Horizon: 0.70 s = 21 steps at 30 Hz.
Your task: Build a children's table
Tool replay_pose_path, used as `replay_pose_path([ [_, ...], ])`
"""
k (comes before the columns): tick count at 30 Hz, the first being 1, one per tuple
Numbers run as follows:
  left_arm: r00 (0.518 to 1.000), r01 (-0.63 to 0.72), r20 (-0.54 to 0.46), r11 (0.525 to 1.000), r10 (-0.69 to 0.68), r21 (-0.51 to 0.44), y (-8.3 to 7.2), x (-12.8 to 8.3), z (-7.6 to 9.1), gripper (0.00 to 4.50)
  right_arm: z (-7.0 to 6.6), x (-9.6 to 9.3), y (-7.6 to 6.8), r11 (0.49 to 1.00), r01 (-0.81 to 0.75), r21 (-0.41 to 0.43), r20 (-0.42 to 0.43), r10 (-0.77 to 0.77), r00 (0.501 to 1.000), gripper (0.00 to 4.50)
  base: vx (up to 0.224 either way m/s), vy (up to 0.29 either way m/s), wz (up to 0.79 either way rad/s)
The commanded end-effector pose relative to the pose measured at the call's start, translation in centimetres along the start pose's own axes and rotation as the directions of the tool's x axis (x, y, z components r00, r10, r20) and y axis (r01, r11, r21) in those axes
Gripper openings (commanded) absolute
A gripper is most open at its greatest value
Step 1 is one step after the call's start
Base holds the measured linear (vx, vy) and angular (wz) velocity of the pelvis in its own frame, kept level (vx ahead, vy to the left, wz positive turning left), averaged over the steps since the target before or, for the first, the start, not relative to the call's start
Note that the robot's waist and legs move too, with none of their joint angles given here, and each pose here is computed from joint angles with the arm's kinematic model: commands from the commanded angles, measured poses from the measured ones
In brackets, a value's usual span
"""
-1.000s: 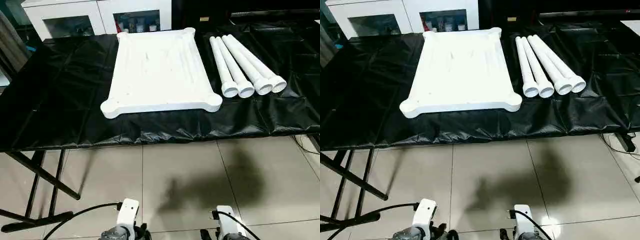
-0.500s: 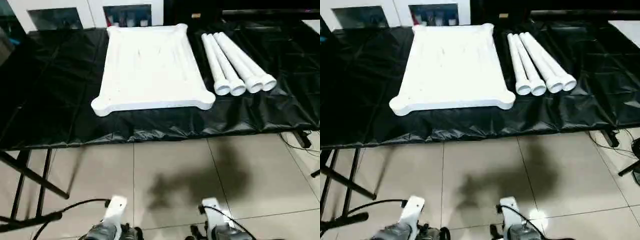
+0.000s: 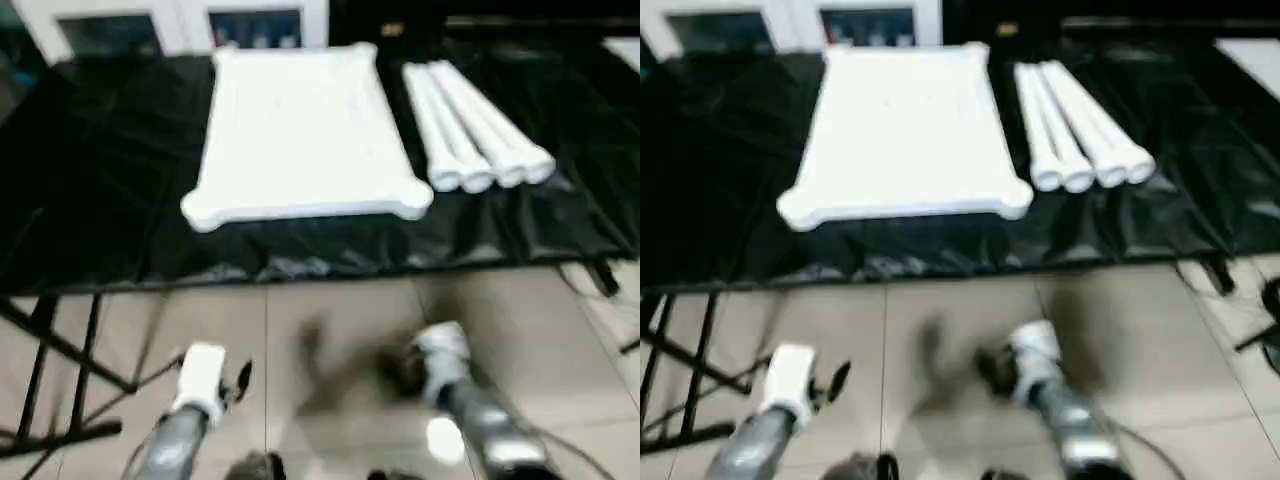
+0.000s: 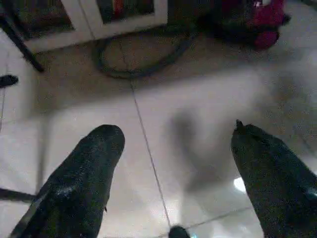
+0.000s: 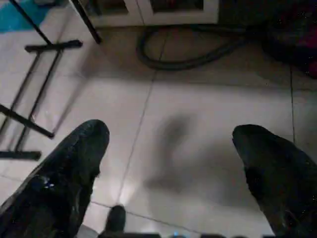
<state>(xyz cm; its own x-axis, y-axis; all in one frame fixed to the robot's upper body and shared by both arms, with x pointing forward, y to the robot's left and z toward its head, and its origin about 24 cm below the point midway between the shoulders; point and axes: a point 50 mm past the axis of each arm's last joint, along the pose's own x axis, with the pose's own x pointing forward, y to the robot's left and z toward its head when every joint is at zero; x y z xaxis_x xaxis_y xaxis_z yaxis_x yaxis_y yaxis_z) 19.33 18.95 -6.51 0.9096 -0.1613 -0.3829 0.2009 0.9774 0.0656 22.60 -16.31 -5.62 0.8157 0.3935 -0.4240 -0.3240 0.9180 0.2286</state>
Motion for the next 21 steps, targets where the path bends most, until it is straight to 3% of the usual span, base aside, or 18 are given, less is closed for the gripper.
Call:
replay_pose_path([
  [1,0.995,-0.013,0.098,1.0,0.011,0.015,0.4,-0.6,2.2,3.98,1.5,-1.0,0.2,1.0,-0.024,0.006,0.054,0.024,0.998,4.5,0.0,0.0,0.0],
  [2,0.992,-0.028,0.126,1.0,0.027,0.007,0.5,-1.0,2.8,3.98,1.9,-1.5,0.4,0.999,-0.032,0.009,0.076,0.031,0.997,4.5,0.0,0.0,0.0],
  [3,0.979,-0.076,0.189,0.997,0.074,0.007,0.8,-1.8,4.8,3.98,3.2,-2.9,0.8,0.998,-0.056,0.0,0.138,0.055,0.989,4.5,0.0,0.0,0.0],
  [4,0.976,-0.085,0.201,0.996,0.081,0.009,0.8,-2.0,5.2,3.98,3.6,-3.2,1.0,0.998,-0.064,0.004,0.158,0.063,0.985,4.5,0.0,0.0,0.0],
  [5,0.965,-0.107,0.241,0.994,0.099,0.019,0.7,-2.6,6.7,3.98,4.9,-4.2,1.7,0.99,-0.125,0.057,0.243,0.108,0.964,4.5,0.0,0.0,0.0],
  [8,0.951,-0.13,0.287,0.991,0.114,0.035,0.4,-3.4,9.1,3.98,6.9,-5.7,2.7,0.976,-0.195,0.093,0.309,0.158,0.938,4.5,0.0,0.0,0.0],
  [12,0.926,-0.121,0.362,0.993,0.111,0.004,-0.4,-3.6,12.3,3.98,10.3,-6.7,3.1,0.987,-0.156,0.036,0.369,0.132,0.92,4.5,0.0,0.0,0.0],
  [15,0.923,-0.117,0.367,0.993,0.11,-0.005,-0.8,-2.7,13.8,3.98,12.0,-6.5,1.9,0.999,-0.013,0.042,0.408,-0.005,0.913,4.5,0.0,0.0,0.0],
  [17,0.924,-0.122,0.364,0.993,0.115,-0.005,-0.9,-2.2,14.1,3.98,12.5,-6.4,1.6,0.999,0.006,0.048,0.407,-0.025,0.913,4.5,0.045,0.033,-0.19],
  [21,0.919,-0.096,0.385,0.995,0.092,-0.009,-1.0,-0.6,15.8,3.98,14.1,-5.5,2.2,1.0,0.013,-0.013,0.426,-0.007,0.905,4.5,0.092,0.036,-0.17],
])
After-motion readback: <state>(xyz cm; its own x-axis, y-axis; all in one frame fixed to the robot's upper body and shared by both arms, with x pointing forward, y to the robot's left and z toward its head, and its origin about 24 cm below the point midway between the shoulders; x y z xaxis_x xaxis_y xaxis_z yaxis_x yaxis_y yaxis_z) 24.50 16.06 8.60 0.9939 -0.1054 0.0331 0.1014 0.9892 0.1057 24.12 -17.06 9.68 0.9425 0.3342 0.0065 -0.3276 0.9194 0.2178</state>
